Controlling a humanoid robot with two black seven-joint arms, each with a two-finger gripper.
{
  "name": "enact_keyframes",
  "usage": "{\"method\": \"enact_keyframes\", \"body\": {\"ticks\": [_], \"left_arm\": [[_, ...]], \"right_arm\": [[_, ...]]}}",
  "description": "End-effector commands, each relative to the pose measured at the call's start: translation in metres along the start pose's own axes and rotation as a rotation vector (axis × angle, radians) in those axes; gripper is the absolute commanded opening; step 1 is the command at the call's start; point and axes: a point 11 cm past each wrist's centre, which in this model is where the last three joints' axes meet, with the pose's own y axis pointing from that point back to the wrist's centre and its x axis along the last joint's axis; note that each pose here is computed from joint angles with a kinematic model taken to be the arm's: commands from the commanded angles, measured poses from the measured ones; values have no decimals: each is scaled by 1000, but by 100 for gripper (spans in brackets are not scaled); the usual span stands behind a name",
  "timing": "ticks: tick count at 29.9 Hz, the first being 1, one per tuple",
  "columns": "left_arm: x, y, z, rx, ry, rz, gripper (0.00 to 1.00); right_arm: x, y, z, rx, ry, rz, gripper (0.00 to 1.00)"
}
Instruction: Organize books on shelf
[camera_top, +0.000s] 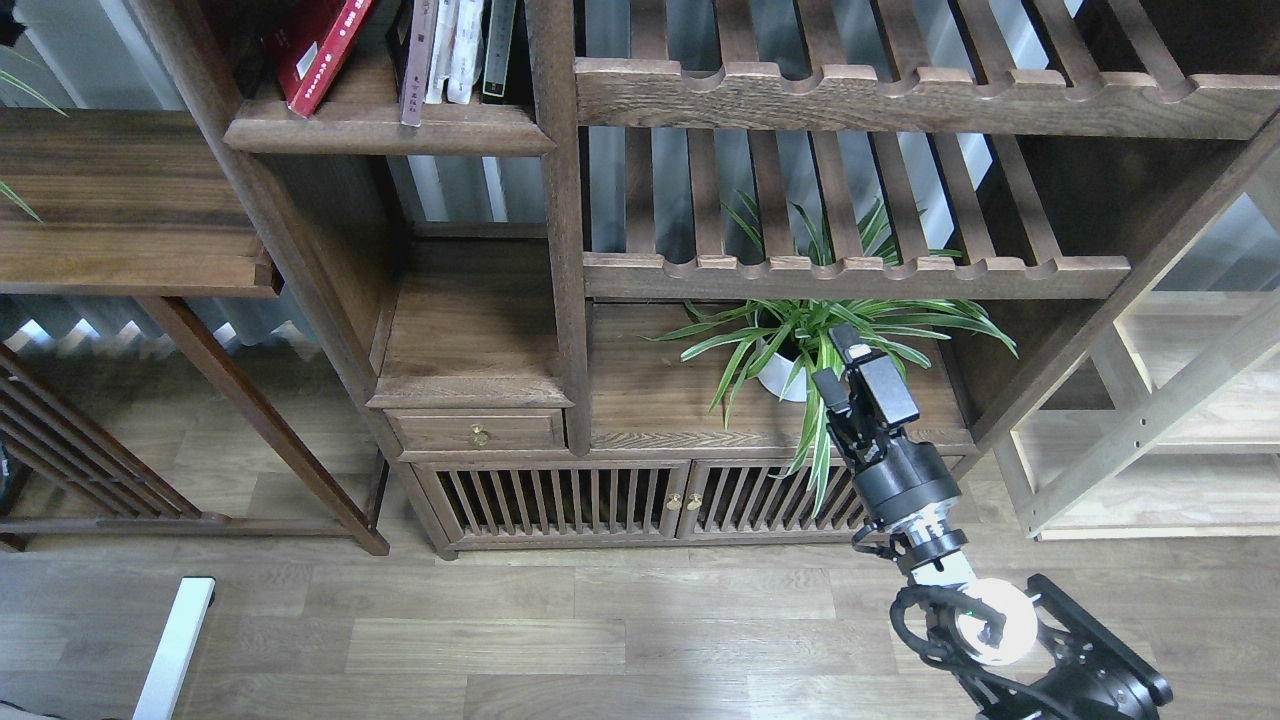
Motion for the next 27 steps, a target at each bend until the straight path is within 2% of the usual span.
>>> {"method": "enact_keyframes", "body": {"ticks": [1, 18, 27], "left_arm": [[-3, -6, -9, 23, 6, -4, 2], [1, -20, -26, 86, 24, 20, 2], [-11, -29, -40, 108, 48, -7, 3]], "right_arm": [[1, 3, -9, 27, 2, 5, 100], [2, 5, -18, 42, -5, 13, 100], [2, 5, -19, 42, 0, 13, 100]]}}
